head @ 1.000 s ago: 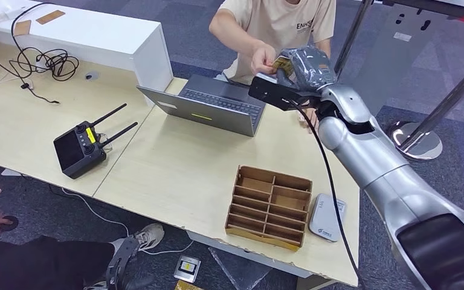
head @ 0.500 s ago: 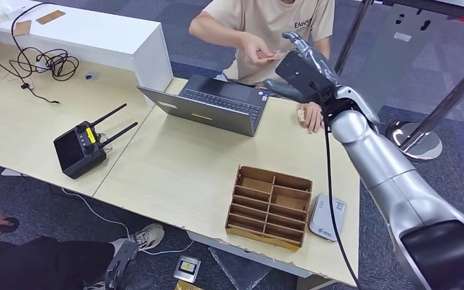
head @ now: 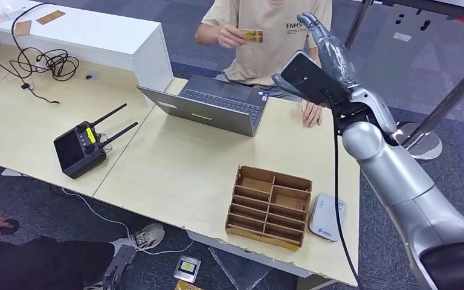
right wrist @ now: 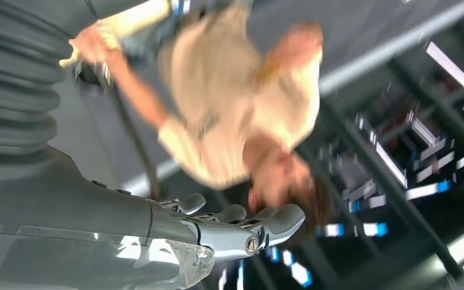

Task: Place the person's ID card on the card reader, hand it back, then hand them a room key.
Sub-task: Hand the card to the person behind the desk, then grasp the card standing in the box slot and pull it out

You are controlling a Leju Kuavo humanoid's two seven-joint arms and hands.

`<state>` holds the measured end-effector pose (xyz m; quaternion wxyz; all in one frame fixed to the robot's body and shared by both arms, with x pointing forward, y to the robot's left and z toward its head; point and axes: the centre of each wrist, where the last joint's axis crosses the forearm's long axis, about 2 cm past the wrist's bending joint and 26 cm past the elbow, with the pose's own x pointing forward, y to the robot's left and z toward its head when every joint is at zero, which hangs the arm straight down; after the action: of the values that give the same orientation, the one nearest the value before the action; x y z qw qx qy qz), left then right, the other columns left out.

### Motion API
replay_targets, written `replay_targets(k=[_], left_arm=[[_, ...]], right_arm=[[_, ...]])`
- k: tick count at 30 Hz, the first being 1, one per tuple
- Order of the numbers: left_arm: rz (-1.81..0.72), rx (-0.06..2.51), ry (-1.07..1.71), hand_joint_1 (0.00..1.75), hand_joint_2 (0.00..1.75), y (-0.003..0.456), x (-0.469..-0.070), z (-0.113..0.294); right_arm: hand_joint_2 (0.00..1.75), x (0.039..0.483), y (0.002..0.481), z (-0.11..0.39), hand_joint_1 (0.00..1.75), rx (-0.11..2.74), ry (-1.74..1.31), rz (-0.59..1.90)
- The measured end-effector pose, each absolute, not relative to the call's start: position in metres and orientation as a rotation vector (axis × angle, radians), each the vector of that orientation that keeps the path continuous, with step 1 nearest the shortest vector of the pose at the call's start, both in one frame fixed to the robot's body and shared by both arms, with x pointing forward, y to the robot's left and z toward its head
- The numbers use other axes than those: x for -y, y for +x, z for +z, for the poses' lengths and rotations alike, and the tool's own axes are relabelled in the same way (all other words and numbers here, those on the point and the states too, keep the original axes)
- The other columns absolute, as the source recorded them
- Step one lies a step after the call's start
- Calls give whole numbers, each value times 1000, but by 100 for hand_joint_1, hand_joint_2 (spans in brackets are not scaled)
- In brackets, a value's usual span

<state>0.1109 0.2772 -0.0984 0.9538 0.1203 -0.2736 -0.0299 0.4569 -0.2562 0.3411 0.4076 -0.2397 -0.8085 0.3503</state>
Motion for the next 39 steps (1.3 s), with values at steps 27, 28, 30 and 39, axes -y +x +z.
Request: replay_targets(k=[27, 28, 30, 39], left_arm=[[-40, 551, 259, 0, 175, 106, -282, -100], [-40, 551, 259, 0, 175, 106, -282, -100], [-40, 551, 260, 0, 175, 106, -282, -100], [-40, 551, 261, 0, 175, 106, -283, -100]], right_arm=[[175, 284, 424, 315, 0, 1910, -1053, 1166], [175, 284, 423, 315, 0, 1909, -1054, 1168], [175, 285, 423, 314, 0, 1907, -1055, 1171], [175, 284, 423, 311, 15, 1898, -1055, 1195]])
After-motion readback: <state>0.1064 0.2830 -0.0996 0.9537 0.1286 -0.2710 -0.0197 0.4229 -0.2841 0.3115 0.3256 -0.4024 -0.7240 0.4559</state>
